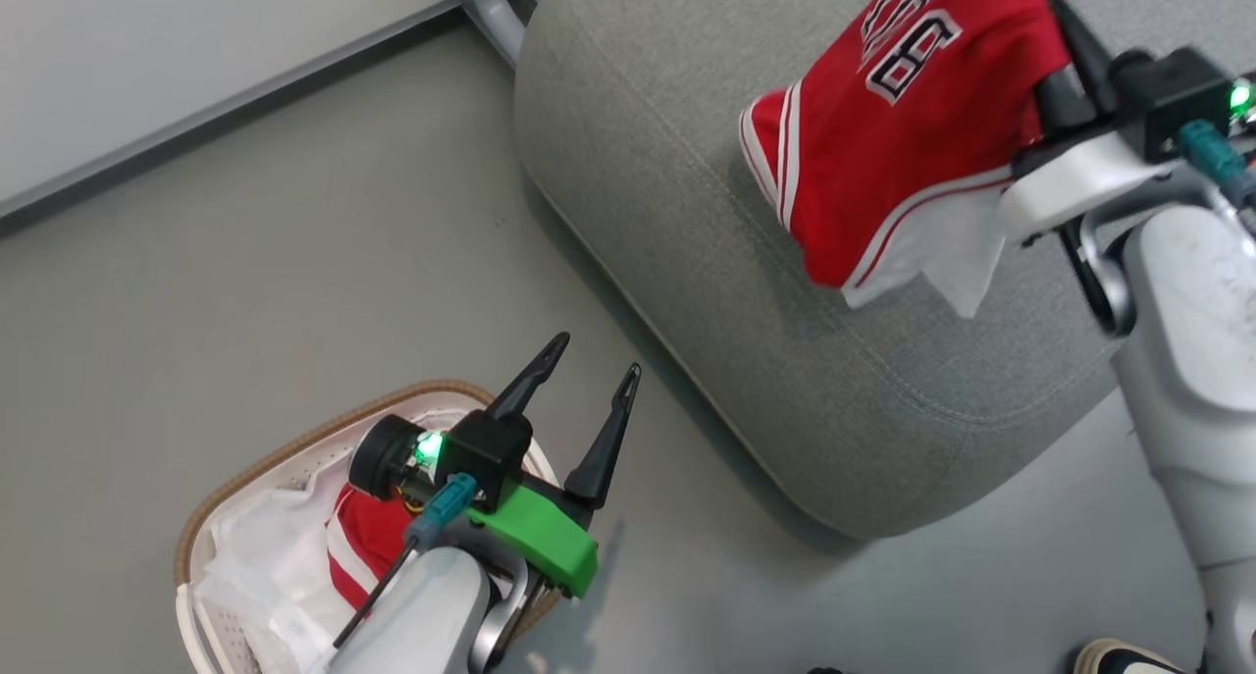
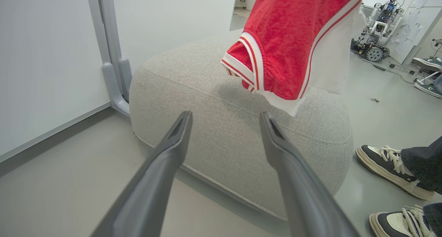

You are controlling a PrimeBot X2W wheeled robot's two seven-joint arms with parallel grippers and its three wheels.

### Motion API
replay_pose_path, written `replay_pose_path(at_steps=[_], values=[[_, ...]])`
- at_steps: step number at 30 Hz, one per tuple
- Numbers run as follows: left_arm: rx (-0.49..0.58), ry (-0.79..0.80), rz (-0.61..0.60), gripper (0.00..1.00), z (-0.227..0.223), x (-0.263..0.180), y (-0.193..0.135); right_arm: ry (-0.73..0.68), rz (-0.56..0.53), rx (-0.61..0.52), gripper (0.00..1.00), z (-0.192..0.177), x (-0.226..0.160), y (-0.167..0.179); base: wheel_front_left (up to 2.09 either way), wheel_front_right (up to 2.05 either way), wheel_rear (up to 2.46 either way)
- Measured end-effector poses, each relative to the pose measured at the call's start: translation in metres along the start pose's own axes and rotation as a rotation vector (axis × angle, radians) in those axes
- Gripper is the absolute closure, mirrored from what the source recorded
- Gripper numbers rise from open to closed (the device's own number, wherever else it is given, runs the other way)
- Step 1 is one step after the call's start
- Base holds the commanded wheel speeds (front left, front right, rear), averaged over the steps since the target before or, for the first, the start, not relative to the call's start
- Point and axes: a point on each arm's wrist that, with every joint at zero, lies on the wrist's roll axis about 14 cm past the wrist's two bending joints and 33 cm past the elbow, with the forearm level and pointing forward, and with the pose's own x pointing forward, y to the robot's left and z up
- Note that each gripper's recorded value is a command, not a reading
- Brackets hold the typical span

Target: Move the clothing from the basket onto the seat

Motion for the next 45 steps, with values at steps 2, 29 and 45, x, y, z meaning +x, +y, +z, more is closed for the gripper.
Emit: replay_pose_path(at_steps=[2,29,45], values=[[0.005,0.004,0.008,0.00,-0.004,0.001,0.011,0.009,0.002,-0.054,1.00,-0.001,0.017,-0.009,0.00,0.00,0.00],[-0.060,0.056,0.232,0.00,-0.063,-0.026,0.137,0.253,-0.086,-0.032,1.00,-0.140,0.124,0.011,0.00,0.00,0.00],[-0.072,0.070,0.297,0.00,-0.060,-0.043,0.143,0.555,-0.229,0.012,0.00,-0.226,0.009,-0.017,0.00,0.00,0.00]])
